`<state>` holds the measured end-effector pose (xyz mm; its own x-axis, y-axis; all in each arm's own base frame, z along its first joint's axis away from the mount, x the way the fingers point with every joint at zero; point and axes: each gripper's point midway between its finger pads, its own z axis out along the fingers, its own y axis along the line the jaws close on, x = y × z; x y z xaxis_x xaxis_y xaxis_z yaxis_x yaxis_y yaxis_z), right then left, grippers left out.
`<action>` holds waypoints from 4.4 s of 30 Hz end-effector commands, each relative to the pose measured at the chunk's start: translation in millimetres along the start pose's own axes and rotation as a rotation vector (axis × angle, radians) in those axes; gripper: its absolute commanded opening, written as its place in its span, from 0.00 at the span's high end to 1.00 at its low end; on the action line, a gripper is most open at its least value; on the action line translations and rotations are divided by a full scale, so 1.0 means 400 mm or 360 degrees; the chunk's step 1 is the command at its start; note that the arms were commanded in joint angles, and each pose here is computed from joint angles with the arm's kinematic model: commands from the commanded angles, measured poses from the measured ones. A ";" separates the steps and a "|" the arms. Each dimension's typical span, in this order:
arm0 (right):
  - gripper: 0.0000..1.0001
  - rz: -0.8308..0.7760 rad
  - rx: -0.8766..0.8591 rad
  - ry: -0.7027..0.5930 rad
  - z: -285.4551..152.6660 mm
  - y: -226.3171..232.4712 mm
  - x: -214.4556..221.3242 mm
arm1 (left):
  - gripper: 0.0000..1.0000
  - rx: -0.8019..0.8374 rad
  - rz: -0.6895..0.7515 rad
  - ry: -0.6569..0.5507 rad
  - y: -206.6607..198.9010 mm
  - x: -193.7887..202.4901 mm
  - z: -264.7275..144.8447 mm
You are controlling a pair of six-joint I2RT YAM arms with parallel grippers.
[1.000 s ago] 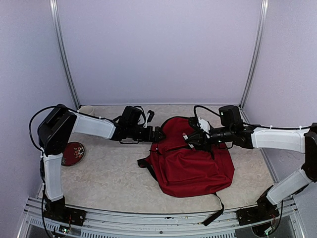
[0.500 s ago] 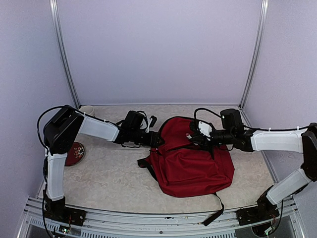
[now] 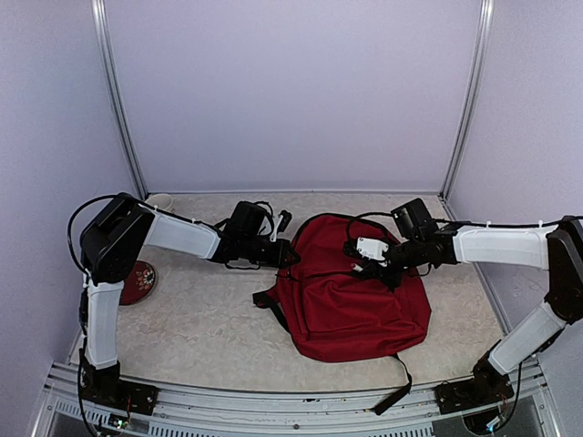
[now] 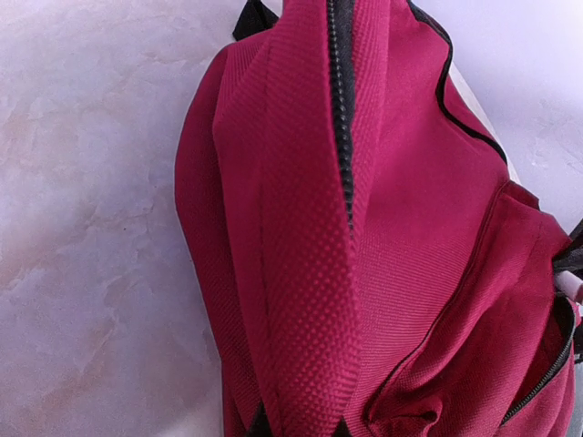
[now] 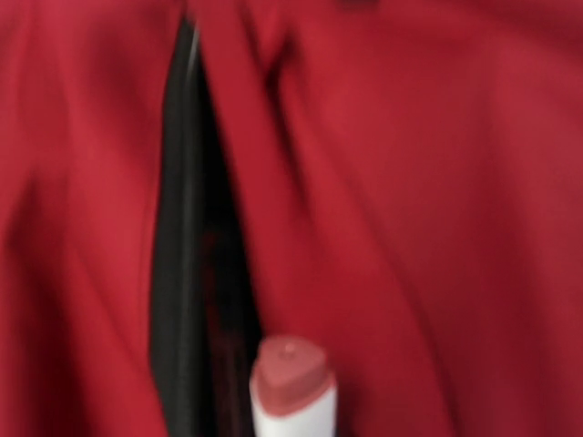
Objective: Pack the student bag
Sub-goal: Place the pen in the lower front pocket of the bag, then rotate the student bag at the center of the board, then adjust the student bag at the center of the board, then hold the largest pocket of the student bag.
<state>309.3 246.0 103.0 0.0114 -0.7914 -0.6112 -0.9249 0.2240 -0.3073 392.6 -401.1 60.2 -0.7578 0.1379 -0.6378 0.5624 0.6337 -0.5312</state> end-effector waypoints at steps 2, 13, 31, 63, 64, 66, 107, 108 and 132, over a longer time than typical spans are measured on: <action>0.72 0.0034 -0.0092 0.0377 -0.006 0.015 0.074 | 1.00 -0.0017 0.0053 -0.0085 -0.019 -0.047 -0.006; 0.43 0.0241 0.0085 -0.0043 -0.156 -0.050 -0.230 | 1.00 -0.0124 -0.0028 -0.0113 -0.003 -0.012 -0.063; 0.57 0.1693 -0.0146 0.0079 -0.034 -0.012 0.082 | 0.22 -0.0604 0.0210 -0.0272 0.067 -0.034 -0.305; 0.58 0.1575 -0.0313 -0.0192 0.081 -0.275 -0.004 | 0.95 -0.0028 -0.0006 0.0435 -0.071 0.420 -0.210; 0.57 0.1554 -0.0341 -0.0203 0.067 -0.267 -0.013 | 0.94 0.0016 0.0026 0.0477 -0.109 0.453 -0.215; 0.55 0.1523 -0.0416 -0.0212 0.037 -0.242 -0.032 | 0.82 0.0121 0.0132 0.0555 -0.184 0.494 -0.225; 0.63 0.2801 -0.0493 -0.0514 0.204 -0.249 0.051 | 0.57 0.0358 0.0232 0.0182 -0.074 -0.063 0.185; 0.62 0.2802 -0.0495 -0.0517 0.207 -0.253 0.050 | 0.65 0.0367 0.0238 0.0189 -0.077 -0.059 0.185; 1.00 0.2070 -0.0698 -0.0900 0.055 -0.262 -0.174 | 1.00 0.0350 0.0083 0.0031 -0.034 -0.050 0.037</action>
<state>435.1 274.7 97.6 -0.9278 0.3009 -0.2207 -0.1132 0.3368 0.9348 416.2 -436.0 52.7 -0.7200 0.1968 -0.6654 0.6602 0.4896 -0.5696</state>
